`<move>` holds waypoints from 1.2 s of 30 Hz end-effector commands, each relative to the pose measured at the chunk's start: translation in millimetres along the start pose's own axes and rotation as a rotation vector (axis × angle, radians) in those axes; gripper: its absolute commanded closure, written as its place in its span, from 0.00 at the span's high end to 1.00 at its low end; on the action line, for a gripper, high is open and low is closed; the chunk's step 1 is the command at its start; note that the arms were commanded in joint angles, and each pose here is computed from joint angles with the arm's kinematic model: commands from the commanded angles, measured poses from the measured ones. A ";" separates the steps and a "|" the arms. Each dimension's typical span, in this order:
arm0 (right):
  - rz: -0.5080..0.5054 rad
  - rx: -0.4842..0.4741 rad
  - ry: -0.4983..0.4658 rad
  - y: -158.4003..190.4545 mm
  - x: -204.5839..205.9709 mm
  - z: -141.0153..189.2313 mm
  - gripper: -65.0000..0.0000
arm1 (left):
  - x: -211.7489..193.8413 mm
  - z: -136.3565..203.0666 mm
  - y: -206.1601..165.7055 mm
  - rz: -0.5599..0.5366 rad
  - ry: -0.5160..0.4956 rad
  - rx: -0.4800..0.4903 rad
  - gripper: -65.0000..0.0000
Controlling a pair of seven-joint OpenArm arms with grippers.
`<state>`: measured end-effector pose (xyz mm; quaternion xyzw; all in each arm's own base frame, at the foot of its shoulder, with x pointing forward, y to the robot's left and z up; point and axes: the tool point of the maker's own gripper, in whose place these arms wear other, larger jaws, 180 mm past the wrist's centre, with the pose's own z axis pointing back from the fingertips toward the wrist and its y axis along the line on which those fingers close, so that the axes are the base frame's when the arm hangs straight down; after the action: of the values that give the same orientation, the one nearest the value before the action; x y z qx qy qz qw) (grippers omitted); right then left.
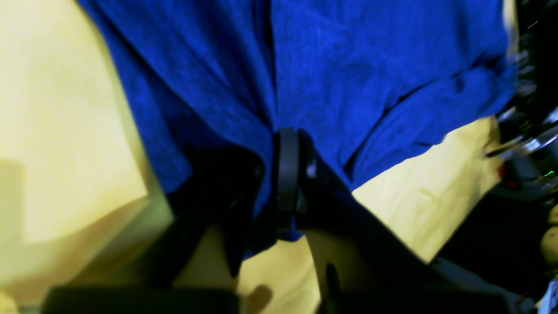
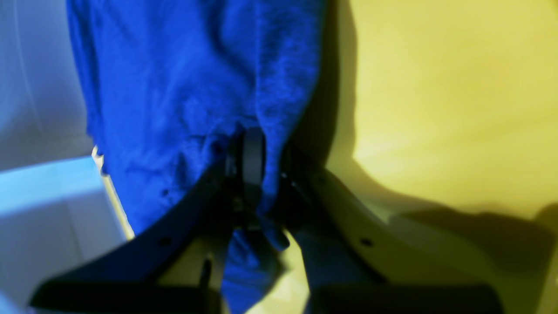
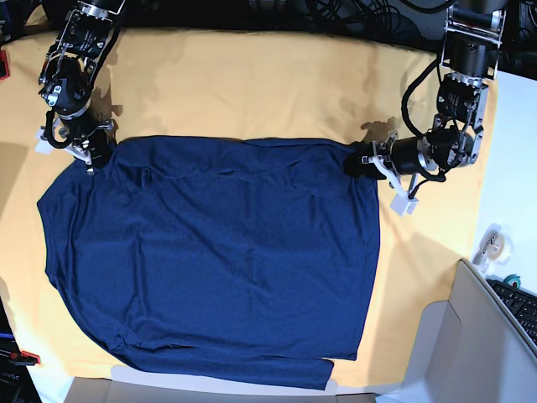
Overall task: Fold the T-shirt properly
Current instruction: 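Lift the collar edge and drag the shirt toward the arms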
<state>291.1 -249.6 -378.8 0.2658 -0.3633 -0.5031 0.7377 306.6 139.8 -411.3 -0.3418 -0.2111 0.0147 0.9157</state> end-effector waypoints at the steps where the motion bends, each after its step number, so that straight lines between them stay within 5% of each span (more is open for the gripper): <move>1: 0.023 0.066 -0.029 24.0 12.5 3.4 0.00 | 26.3 13.4 -17.1 -0.063 -0.065 -0.032 0.00; 14: 0.108 0.136 -0.122 75.7 48.8 -5.1 0.00 | 99.8 49.7 -43.3 -0.217 -0.263 -0.102 0.00; 25: 0.202 0.130 -0.233 111.8 80.7 -12.0 0.00 | 146.9 57.4 -27.1 -0.158 -0.376 -0.082 0.00; 36: 0.160 0.027 -0.179 87.2 78.5 -48.7 0.00 | 151.7 49.4 4.6 -0.051 -0.401 -0.044 0.00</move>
<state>387.0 -282.0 -340.8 0.2017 -0.4245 -0.4686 0.7480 409.6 193.0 -347.3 -0.3465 -0.3631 0.0588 0.8629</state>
